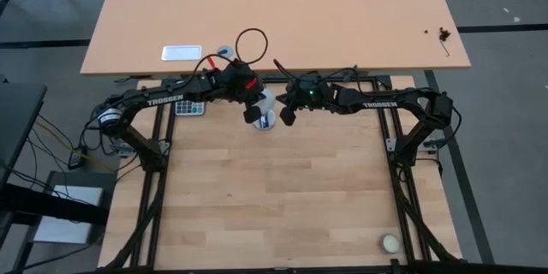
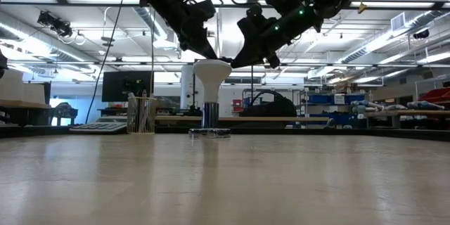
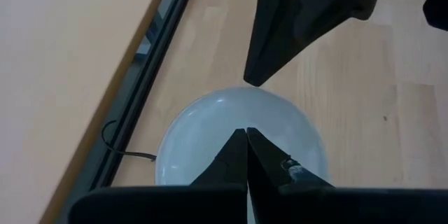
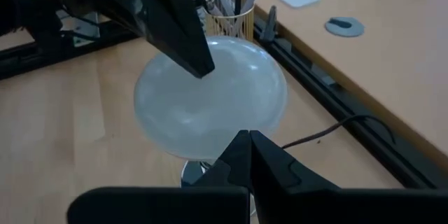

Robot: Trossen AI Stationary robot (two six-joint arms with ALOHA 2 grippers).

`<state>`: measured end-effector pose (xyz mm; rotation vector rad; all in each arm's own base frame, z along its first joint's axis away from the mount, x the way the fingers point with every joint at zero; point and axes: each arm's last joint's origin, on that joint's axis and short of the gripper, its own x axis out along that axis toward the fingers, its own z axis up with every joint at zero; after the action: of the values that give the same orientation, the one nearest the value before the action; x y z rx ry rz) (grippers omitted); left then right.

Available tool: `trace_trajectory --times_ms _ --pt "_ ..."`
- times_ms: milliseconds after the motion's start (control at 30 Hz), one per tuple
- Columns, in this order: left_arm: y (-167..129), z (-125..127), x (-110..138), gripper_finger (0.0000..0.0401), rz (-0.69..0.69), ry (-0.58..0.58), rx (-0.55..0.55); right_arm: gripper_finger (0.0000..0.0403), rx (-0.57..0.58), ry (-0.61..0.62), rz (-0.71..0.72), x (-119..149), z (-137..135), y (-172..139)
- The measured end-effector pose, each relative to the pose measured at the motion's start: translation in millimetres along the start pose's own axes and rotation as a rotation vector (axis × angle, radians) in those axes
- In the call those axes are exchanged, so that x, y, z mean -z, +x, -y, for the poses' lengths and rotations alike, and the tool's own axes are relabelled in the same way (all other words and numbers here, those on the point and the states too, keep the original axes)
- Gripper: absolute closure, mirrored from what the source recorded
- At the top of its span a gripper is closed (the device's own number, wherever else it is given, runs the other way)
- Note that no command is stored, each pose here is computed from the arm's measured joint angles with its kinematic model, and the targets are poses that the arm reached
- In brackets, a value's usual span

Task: Screw lightbulb
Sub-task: Insert the white lightbulb on the silver lamp

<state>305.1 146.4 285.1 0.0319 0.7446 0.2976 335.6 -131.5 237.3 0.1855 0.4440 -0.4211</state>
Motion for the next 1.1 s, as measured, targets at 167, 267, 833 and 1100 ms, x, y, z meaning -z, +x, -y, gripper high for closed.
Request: trace_trajectory --times_ms 167,267,833,1100 --pt "0.2 0.4 0.0 0.0401 0.002 -0.001 0.010 0.0392 0.020 0.005 0.016 -1.4 1.3 0.0" --pt "0.2 0.4 0.0 0.0401 0.002 -0.001 0.010 0.0392 0.046 0.010 0.031 -3.0 5.2 0.0" --pt "0.2 0.3 0.0 0.0401 0.003 0.000 0.010 0.0392 -0.032 -0.046 -0.052 -27.6 7.2 -3.5" --pt "0.1 0.4 0.4 0.0401 -0.001 0.002 0.010 0.0392 0.009 -0.034 -0.089 -13.1 10.7 18.4"
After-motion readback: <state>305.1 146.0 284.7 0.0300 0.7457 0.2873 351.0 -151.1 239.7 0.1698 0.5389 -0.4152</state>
